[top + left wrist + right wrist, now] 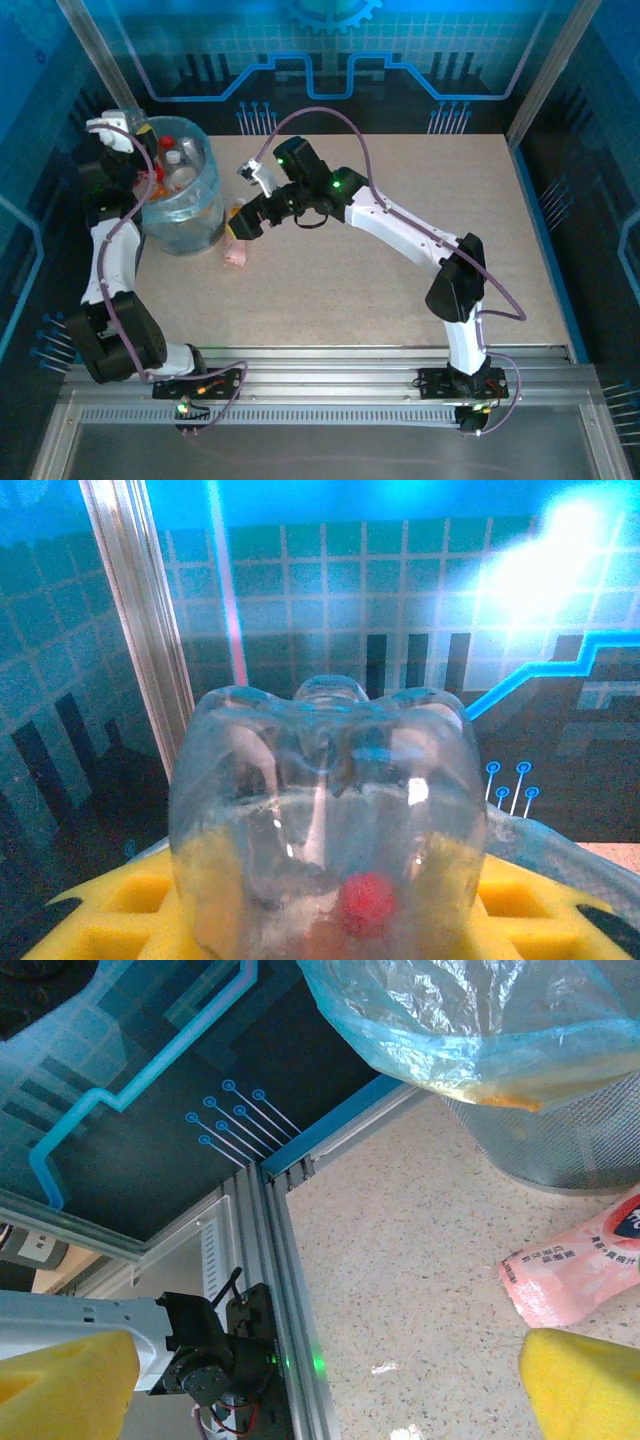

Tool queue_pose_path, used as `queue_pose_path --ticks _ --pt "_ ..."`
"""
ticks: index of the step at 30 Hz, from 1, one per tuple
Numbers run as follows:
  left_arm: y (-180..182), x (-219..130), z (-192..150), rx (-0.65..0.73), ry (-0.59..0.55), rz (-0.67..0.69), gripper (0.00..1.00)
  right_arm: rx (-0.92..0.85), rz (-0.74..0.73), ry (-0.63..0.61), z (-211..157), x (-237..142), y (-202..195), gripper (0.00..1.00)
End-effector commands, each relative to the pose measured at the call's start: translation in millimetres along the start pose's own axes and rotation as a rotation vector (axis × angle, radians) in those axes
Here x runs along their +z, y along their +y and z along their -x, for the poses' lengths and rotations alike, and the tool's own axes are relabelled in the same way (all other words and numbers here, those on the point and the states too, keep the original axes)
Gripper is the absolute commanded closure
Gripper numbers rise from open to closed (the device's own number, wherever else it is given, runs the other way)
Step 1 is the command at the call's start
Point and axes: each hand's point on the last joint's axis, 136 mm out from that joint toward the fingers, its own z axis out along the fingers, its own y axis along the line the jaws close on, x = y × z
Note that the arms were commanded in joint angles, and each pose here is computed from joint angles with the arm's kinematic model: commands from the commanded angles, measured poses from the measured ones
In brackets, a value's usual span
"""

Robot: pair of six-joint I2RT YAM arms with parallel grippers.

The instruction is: Put the plastic bottles in the bin

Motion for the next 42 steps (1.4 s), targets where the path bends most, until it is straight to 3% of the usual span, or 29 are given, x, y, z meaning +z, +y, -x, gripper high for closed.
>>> queue_pose_path --ticks 1,20,28,30,33,35,38,42 --pt "-11 -4 -77 -0.018 0.208 -0.032 0.77 0.011 0.038 0.019 -4 10 5 0.01" --pt "-12 -5 -168 -0.071 0.398 -0.024 0.78 0.025 0.043 0.046 -10 24 3 0.01" --pt "-13 -6 -158 -0.074 0.413 -0.032 0.75 0.021 0.045 0.052 -11 24 5 0.01" --pt "-13 -8 -146 -0.082 0.404 -0.033 0.69 0.019 0.044 0.052 -11 23 6 0.01" --pt "-9 -14 -116 -0.088 0.346 -0.002 0.38 0.013 0.045 0.049 -10 21 10 0.01" --pt "-7 -22 -88 -0.081 0.297 0.026 0.27 0.006 0.045 0.045 -8 20 12 0.01" --pt "-4 -35 -50 -0.082 0.233 0.054 0.15 -0.006 0.043 0.04 -7 18 15 0.01" --pt "-8 -55 -2 -0.095 0.129 0.056 0.09 -0.008 0.044 0.038 -7 18 16 0.01"
